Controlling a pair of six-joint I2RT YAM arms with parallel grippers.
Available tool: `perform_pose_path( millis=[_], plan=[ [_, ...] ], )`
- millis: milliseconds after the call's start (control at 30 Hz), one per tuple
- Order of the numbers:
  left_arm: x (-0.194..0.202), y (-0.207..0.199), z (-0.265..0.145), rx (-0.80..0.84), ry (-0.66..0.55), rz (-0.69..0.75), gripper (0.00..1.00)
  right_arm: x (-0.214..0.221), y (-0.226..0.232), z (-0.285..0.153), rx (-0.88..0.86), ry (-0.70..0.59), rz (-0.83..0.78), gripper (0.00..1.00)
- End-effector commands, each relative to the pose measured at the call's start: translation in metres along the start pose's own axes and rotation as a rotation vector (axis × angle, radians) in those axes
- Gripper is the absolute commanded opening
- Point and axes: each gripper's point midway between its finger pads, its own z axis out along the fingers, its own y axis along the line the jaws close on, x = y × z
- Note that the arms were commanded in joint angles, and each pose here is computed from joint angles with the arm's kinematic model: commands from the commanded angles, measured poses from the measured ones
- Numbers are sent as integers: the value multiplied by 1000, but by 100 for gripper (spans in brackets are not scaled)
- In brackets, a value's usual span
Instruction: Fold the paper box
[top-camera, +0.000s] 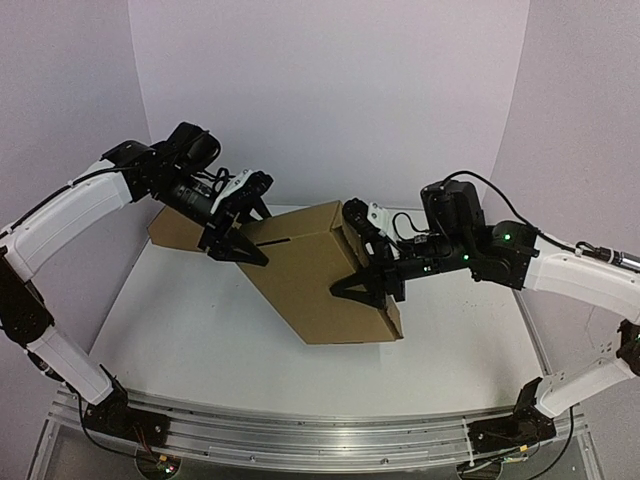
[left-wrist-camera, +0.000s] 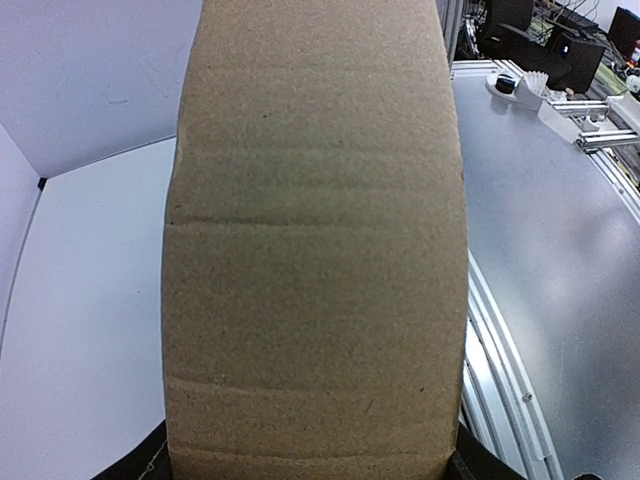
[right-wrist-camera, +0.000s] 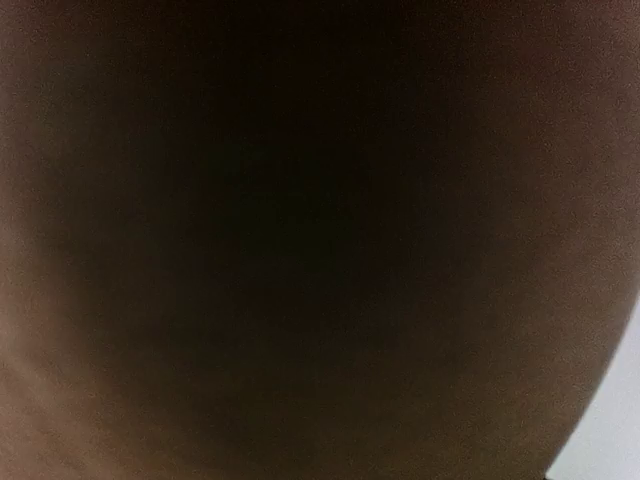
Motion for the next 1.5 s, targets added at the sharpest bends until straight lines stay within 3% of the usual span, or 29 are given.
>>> perform_pose_path(
  millis=[0,67,100,167,267,433,700,800,900,967,1300,1467],
  plan=[
    [-19,5,-7,-61,-67,46,26,-14,-21,-1,142,-17,-9,62],
    [-11,10,-6,-106,-49,37,37,-12,-27,-3,182,-6,-22,54],
    [-8,14,-6,-134,-41,29,46,-10,-31,-3,204,0,-26,50],
    [-2,22,-8,-201,-27,14,76,-4,-43,-4,269,27,-43,41],
    [3,35,-14,-308,-2,9,98,18,-72,-10,438,129,-117,38],
    [-1,36,-33,-391,1,22,100,58,-134,-27,787,405,-283,36],
    [27,27,-35,-416,18,-117,100,110,-129,61,730,634,-443,39],
    [55,27,-30,-435,66,-181,100,137,-127,94,730,688,-422,54],
    [79,24,-28,-433,110,-225,100,156,-113,115,694,729,-446,94],
    [89,24,-29,-439,128,-247,100,164,-98,123,635,740,-427,98],
    [148,20,-11,-395,230,-391,98,146,1,143,210,668,-207,98],
    [179,13,5,-345,272,-464,96,148,1,149,226,689,-81,98]
  ],
)
